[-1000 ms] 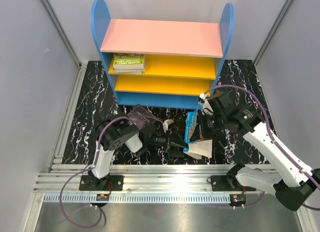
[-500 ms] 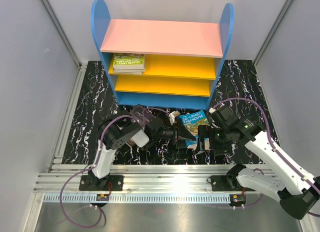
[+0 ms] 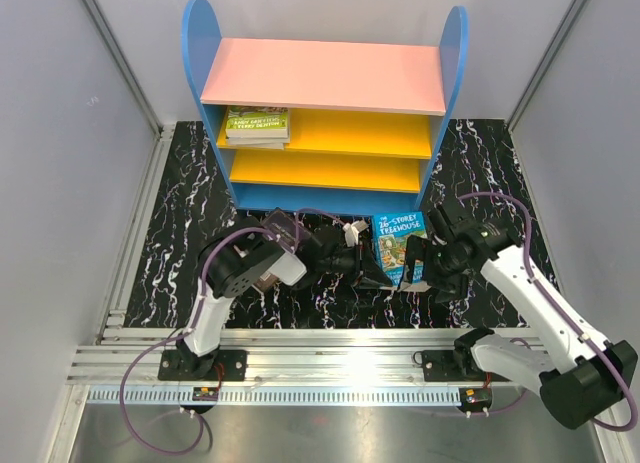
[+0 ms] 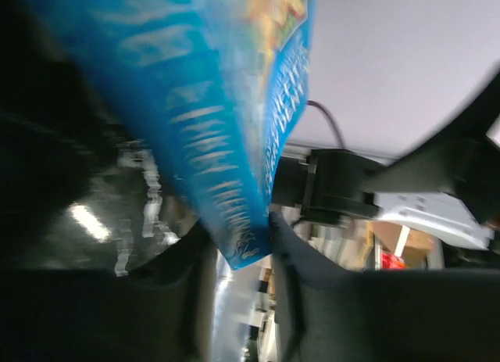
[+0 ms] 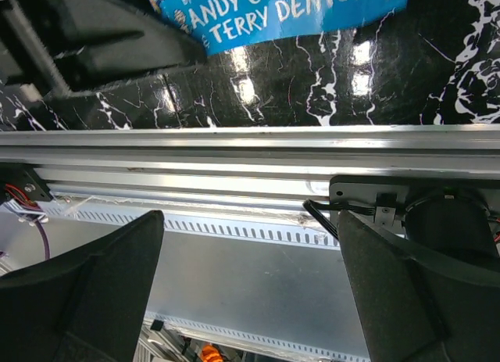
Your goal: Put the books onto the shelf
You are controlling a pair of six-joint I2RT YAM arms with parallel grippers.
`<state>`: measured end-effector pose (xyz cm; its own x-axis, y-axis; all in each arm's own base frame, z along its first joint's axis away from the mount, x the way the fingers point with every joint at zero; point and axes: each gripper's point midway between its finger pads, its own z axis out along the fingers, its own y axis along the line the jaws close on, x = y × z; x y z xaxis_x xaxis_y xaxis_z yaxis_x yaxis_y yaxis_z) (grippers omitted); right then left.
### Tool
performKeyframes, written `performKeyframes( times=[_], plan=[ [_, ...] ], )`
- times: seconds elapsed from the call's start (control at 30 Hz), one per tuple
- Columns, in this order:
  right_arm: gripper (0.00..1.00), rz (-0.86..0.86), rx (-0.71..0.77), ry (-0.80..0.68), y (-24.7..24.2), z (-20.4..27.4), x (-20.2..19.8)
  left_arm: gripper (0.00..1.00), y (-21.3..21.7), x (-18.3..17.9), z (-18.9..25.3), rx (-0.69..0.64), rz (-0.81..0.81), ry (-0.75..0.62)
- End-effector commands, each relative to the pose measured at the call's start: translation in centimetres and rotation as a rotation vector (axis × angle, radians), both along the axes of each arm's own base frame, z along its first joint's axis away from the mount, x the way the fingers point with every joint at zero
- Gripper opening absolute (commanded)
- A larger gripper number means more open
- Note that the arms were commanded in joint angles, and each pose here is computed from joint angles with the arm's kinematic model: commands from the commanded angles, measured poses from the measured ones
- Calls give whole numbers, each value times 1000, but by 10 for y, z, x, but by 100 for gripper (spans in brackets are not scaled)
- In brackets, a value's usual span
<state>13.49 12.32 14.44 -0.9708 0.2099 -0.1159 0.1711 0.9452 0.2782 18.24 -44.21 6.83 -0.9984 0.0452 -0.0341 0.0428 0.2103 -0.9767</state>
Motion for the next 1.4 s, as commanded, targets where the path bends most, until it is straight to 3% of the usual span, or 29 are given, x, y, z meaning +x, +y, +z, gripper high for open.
performKeyframes(
  times=[0.0, 0.07, 0.27, 0.47, 0.67, 0.77, 1.07, 1.23, 1.37],
  plan=[
    [99, 7, 42, -39, 2, 8, -2, 16, -6, 11, 16, 13, -2, -118],
    [99, 4, 48, -48, 3, 11, -1, 0, -5, 11, 19, 18, 3, -124],
    [98, -7, 74, -75, 7, 21, 4, 0, 8, -2, 23, 124, -26, -169],
    [100, -3, 103, -85, 21, 15, 24, 0, 26, -45, 37, 201, -118, -277],
    [100, -20, 119, -5, 29, -35, 40, 0, 38, -59, 100, 63, -103, -281],
    [100, -35, 207, -43, 43, -31, 49, 0, 36, -56, 133, 20, -109, -305],
    [100, -21, 515, -272, 78, 43, 66, 0, 65, -46, 265, -241, -16, -381],
    [100, -12, 849, -312, 109, 92, 58, 0, 71, -48, 324, -343, -31, -418],
    [100, 12, 1022, -396, 119, 140, 61, 0, 76, -55, 364, -461, -29, -421]
  ],
)
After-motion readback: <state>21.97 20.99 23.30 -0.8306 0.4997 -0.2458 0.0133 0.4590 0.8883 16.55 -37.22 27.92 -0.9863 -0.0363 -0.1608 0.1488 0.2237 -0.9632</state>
